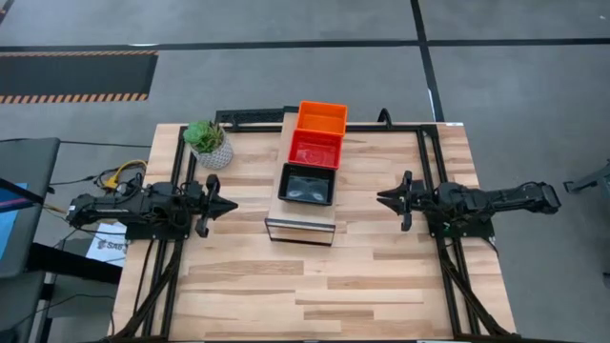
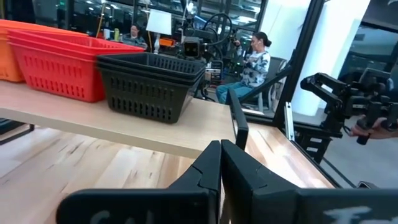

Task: Stack baskets on shelf by color
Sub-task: Return to Home Position

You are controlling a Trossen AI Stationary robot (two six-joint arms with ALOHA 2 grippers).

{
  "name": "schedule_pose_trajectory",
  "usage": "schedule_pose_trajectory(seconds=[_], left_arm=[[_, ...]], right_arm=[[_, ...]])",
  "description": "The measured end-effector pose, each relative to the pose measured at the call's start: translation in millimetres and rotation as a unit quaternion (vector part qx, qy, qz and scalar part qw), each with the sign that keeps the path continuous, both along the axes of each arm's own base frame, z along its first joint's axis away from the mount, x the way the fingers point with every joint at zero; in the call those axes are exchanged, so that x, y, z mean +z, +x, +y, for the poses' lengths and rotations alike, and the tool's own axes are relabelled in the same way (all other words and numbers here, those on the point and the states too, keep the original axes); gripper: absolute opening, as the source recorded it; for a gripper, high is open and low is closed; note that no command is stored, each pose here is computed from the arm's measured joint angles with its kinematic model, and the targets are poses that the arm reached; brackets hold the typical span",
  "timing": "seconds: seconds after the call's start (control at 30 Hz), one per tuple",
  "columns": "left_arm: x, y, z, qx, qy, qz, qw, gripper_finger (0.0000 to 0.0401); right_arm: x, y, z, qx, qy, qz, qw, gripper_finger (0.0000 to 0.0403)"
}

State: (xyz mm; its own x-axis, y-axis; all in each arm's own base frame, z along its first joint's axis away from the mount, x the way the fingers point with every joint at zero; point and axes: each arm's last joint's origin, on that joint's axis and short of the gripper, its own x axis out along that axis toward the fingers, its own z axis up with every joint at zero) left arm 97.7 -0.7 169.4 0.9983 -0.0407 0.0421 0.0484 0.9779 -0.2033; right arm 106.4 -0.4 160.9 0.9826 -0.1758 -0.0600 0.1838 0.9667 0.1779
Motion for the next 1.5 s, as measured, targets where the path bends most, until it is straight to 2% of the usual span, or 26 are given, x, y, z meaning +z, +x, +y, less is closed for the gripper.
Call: schedule_pose_trajectory(seconds=[0.2, 0.37, 0.5, 0.67, 0.8, 1.5], left_arm=[[-0.4, 0.0, 0.5, 0.009, 0.000, 0.002, 1.000, 0.0000], [-0.8, 0.1, 1.1, 0.019, 0.000, 0.004, 1.000, 0.0000], [-0.9, 0.1, 1.3, 0.022, 0.000, 0.004, 1.000, 0.0000], [-1.2, 0.1, 1.8, 0.031, 0.012, 0.006, 0.999, 0.0000], [-1.2, 0.1, 1.8, 0.032, 0.026, 0.006, 0.999, 0.0000], [-1.2, 0.1, 1.8, 0.032, 0.032, 0.006, 0.999, 0.0000]], right_arm=[[3.7, 0.2, 0.2, 0.008, 0.011, -0.021, 1.000, 0.0103], [6.9, 0.5, 7.6, 0.123, 0.011, -0.036, 0.992, 0.0103], [7.8, -1.4, 9.4, 0.150, -0.003, -0.041, 0.988, 0.0103], [5.8, -7.9, 8.7, 0.148, -0.006, -0.037, 0.988, 0.0103], [7.5, -9.3, 8.8, 0.149, -0.038, -0.047, 0.987, 0.0103], [7.2, -9.2, 7.2, 0.124, -0.036, -0.044, 0.991, 0.0103]])
